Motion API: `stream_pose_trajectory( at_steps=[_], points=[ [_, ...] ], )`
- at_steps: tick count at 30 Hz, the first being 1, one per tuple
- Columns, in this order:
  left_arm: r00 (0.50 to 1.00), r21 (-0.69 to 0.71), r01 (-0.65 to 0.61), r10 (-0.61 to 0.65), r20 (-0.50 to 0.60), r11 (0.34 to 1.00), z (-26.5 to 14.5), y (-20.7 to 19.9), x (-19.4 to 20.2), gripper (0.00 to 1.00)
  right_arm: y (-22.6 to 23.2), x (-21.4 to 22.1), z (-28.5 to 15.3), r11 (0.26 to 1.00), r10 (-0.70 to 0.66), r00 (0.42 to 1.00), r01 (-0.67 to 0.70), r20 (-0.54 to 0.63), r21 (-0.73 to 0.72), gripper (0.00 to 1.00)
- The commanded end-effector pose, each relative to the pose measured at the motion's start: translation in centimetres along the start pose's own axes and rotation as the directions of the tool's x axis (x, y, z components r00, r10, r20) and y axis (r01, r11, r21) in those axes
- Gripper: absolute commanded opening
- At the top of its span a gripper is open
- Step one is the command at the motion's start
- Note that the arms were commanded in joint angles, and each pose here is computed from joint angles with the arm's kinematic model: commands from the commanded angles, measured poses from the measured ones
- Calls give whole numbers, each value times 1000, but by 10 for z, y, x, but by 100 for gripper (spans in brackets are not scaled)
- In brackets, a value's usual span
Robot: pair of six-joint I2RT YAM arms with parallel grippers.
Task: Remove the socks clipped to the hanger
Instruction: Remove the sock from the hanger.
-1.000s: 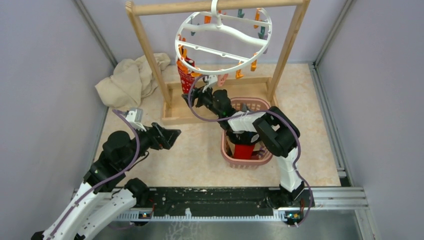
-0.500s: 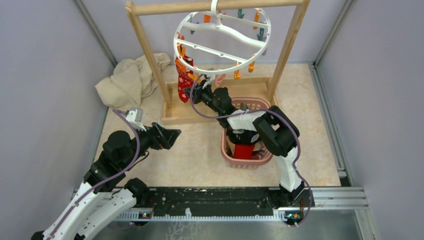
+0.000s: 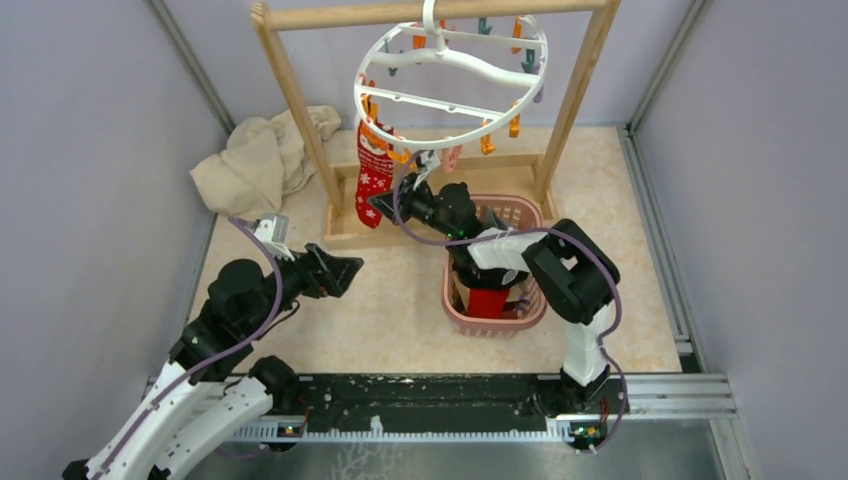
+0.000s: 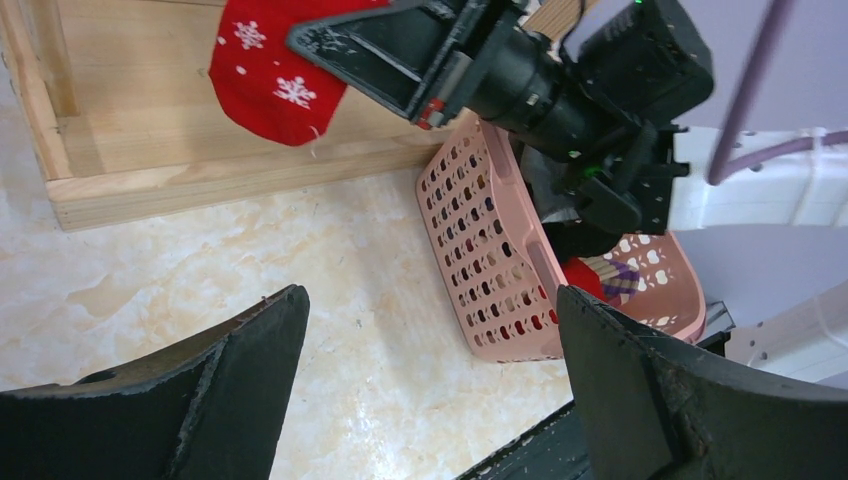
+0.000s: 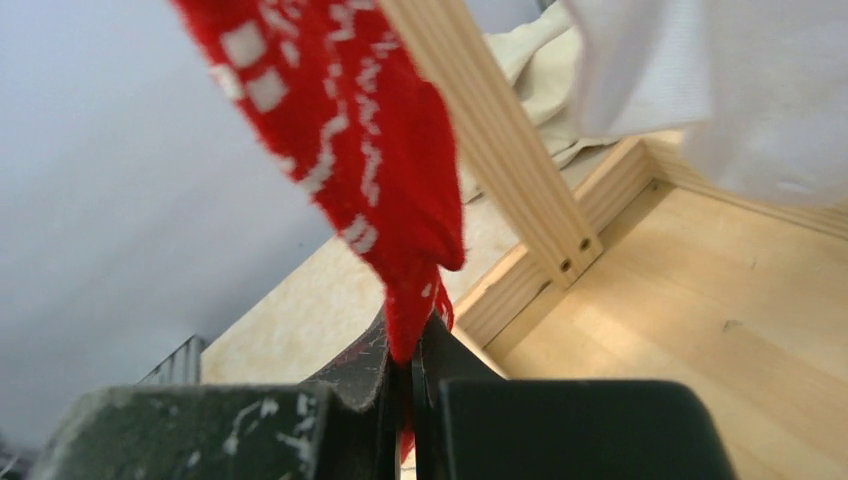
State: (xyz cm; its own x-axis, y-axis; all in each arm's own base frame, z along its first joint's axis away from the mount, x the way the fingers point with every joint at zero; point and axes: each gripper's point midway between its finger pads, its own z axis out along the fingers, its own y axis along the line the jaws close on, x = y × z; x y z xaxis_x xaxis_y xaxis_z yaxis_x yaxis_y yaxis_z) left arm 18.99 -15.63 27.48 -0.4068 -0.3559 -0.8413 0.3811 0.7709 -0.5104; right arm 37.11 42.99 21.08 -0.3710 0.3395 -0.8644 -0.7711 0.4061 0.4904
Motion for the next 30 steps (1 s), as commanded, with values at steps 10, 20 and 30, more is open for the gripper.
stream_pose_trajectory(
  at_steps=[10, 20, 30],
  points=[
    [997, 35, -61, 59, 48, 998, 4, -12, -19, 99, 91, -61, -78, 967, 12, 1000, -13, -4, -253, 0],
    [991, 116, -112, 102, 85, 987, 17, -36, -38, 99, 132, -60, -131, 898, 41, 992, -88, -115, -432, 0],
    [981, 253, -180, 154, 116, 951, 37, -73, -55, 99, 152, -48, -166, 868, 24, 984, -109, -179, -485, 0]
  ],
)
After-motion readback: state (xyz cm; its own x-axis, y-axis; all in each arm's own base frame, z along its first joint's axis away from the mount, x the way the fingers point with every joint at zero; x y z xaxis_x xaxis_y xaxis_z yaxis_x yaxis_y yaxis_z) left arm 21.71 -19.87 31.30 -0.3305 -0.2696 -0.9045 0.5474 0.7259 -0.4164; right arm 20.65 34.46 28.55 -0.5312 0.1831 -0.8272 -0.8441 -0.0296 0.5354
